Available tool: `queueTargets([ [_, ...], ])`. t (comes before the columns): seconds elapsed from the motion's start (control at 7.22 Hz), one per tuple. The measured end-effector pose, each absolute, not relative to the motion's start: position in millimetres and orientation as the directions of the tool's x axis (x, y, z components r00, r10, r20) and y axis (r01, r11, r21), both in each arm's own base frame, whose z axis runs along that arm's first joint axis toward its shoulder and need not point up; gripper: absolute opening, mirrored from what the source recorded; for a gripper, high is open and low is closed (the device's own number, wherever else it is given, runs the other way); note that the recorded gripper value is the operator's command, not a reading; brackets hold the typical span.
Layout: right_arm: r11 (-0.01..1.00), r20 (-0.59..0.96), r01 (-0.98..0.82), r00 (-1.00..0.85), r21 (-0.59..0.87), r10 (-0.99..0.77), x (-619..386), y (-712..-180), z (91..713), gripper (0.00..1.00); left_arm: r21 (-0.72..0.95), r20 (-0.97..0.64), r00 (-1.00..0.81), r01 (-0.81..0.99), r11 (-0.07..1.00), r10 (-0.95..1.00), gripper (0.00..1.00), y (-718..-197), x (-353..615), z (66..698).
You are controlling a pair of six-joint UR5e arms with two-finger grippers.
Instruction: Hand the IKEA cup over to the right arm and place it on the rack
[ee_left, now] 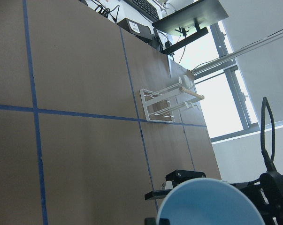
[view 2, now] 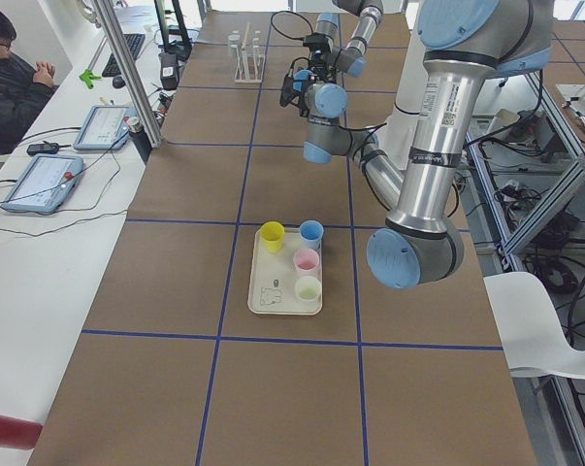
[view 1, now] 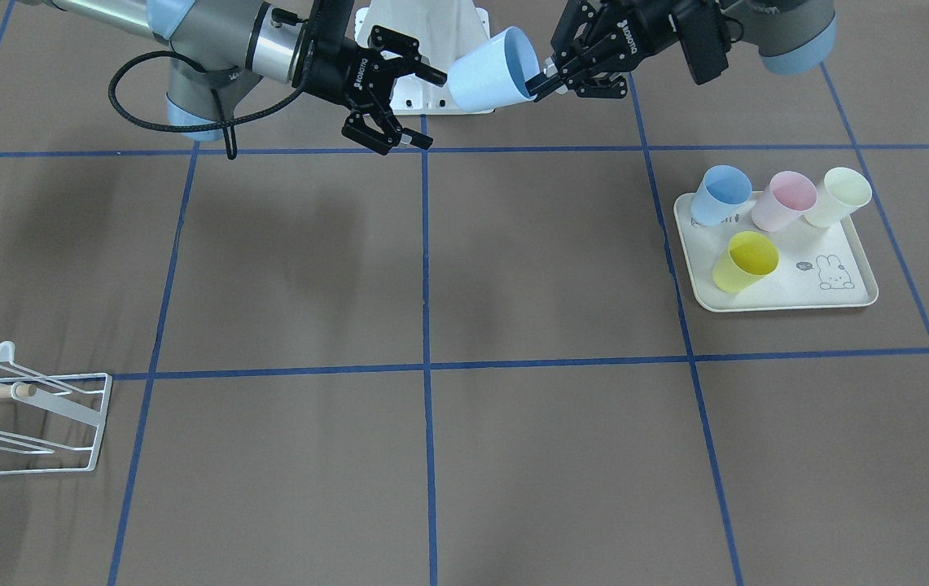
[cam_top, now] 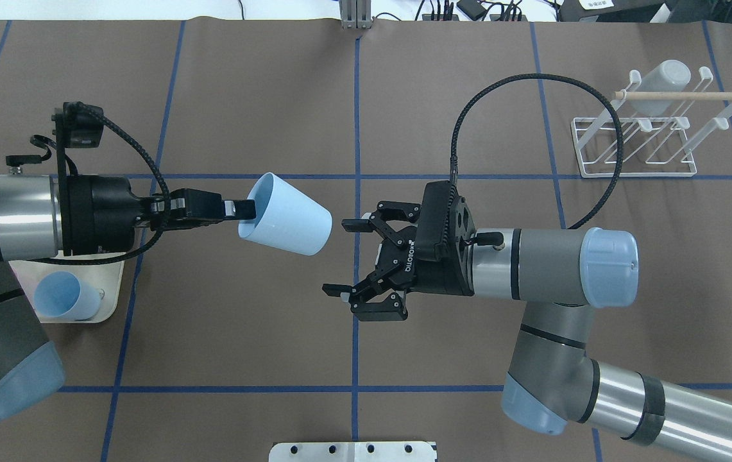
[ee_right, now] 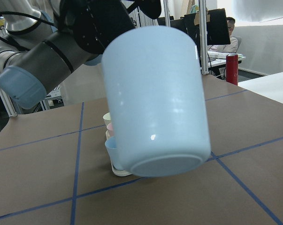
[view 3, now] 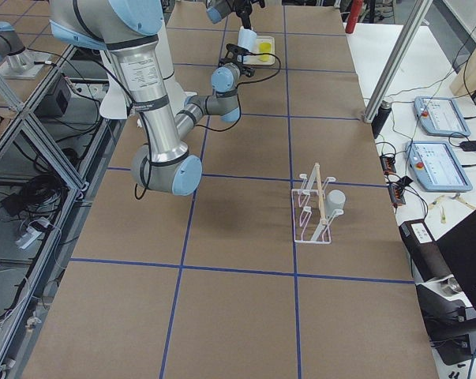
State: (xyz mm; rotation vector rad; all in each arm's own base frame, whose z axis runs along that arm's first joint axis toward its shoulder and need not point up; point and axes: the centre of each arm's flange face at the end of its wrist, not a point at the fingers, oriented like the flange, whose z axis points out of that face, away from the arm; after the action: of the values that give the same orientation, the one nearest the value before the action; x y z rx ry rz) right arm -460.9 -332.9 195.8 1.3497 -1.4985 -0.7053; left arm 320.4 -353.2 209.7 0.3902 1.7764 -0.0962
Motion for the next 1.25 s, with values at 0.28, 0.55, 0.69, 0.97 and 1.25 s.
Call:
queueTargets([
  [0.28, 0.219, 0.271, -0.403, 0.076, 0.889, -0.959, -460.9, -332.6, 195.3, 0.98, 0.129, -0.963, -0.185, 0.32, 0.939, 0.196, 0.0, -348.6, 335.9, 213.6],
  [0.55, 0.22, 0.271, -0.403, 0.075, 0.888, -0.96, -461.3, -332.0, 195.0, 0.98, 0.124, -0.966, -0.179, 0.313, 0.942, 0.186, 0.0, -344.4, 347.8, 217.1],
  [0.69, 0.22, 0.271, -0.403, 0.075, 0.888, -0.96, -461.6, -331.7, 194.7, 0.98, 0.122, -0.967, -0.178, 0.311, 0.943, 0.184, 0.0, -342.0, 352.0, 217.7],
  [0.97, 0.22, 0.271, -0.404, 0.074, 0.888, -0.96, -461.9, -331.3, 194.1, 0.98, 0.121, -0.967, -0.18, 0.305, 0.945, 0.181, 0.0, -338.0, 357.0, 217.9],
  [1.25, 0.22, 0.271, -0.405, 0.074, 0.888, -0.96, -462.0, -331.3, 193.7, 0.98, 0.12, -0.967, -0.182, 0.294, 0.948, 0.178, 0.0, -332.3, 362.7, 218.0],
])
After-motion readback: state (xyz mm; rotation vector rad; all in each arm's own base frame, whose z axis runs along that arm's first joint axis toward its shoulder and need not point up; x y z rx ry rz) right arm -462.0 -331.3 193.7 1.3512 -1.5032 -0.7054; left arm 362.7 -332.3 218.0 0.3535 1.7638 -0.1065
